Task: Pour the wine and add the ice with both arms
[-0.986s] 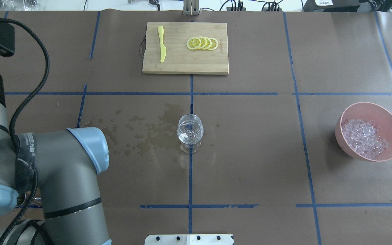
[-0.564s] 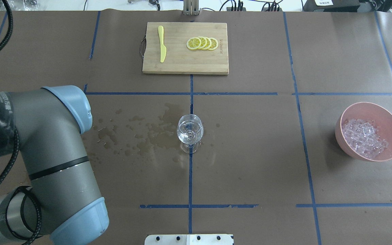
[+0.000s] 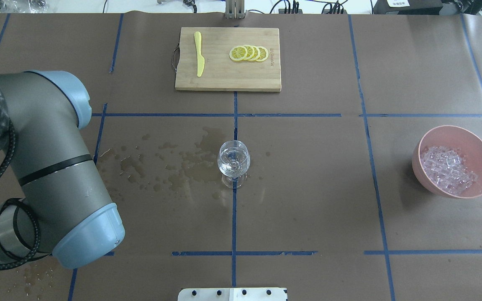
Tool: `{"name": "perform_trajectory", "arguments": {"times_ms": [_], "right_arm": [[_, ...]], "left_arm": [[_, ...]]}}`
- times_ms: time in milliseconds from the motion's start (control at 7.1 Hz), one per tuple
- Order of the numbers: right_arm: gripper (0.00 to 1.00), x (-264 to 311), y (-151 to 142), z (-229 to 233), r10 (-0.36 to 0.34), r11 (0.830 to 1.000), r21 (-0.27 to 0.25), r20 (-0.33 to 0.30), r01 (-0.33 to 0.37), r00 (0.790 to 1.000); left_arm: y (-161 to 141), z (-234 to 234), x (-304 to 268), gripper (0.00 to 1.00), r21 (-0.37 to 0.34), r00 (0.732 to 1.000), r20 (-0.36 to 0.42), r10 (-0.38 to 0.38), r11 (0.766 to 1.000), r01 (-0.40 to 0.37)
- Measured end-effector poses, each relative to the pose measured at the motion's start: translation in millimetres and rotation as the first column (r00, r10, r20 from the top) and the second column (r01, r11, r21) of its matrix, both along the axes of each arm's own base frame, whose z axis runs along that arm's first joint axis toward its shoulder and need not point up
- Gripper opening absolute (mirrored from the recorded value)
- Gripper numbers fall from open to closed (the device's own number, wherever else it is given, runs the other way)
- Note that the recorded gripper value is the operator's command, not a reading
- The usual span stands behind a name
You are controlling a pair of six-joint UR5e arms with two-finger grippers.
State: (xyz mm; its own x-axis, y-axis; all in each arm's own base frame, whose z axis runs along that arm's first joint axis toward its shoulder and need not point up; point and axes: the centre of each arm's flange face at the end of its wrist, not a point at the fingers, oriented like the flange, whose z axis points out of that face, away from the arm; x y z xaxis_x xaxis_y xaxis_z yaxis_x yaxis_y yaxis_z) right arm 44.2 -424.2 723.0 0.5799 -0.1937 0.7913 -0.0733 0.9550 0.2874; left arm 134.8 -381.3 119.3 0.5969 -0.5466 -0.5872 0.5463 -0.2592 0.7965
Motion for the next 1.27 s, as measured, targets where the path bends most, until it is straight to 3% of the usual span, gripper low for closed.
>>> {"name": "perform_trajectory", "arguments": {"times_ms": [282,423,704,986,1268], "right_arm": [[1.00,0.1,1.8,6.1,0.000,1.000,-0.012,-0.001,0.000,1.000],[1.00,0.1,3.6,11.8,-0.001,1.000,-0.023,-0.001,0.001,1.000],[1.00,0.1,7.3,23.0,-0.002,0.999,-0.046,0.000,0.002,1.000],[1.00,-0.3,9.4,27.6,-0.004,0.998,-0.057,0.007,0.004,1.000],[1.00,-1.5,8.9,24.9,-0.011,0.998,-0.054,0.026,0.012,1.000]], "left_arm": [[-17.2,-14.0,2.7,1.00,-0.038,0.988,0.156,-0.019,0.999,0.025],[-34.5,-22.1,4.9,1.00,-0.044,0.968,0.250,-0.033,0.998,0.045],[-87.0,-44.1,1.1,1.00,0.030,0.919,0.392,-0.043,0.999,0.034],[-160.5,-26.2,-39.9,1.00,0.078,0.883,0.460,0.092,0.987,-0.144],[-216.6,7.1,-90.0,1.00,-0.007,0.818,0.486,0.307,0.938,-0.347]]}}
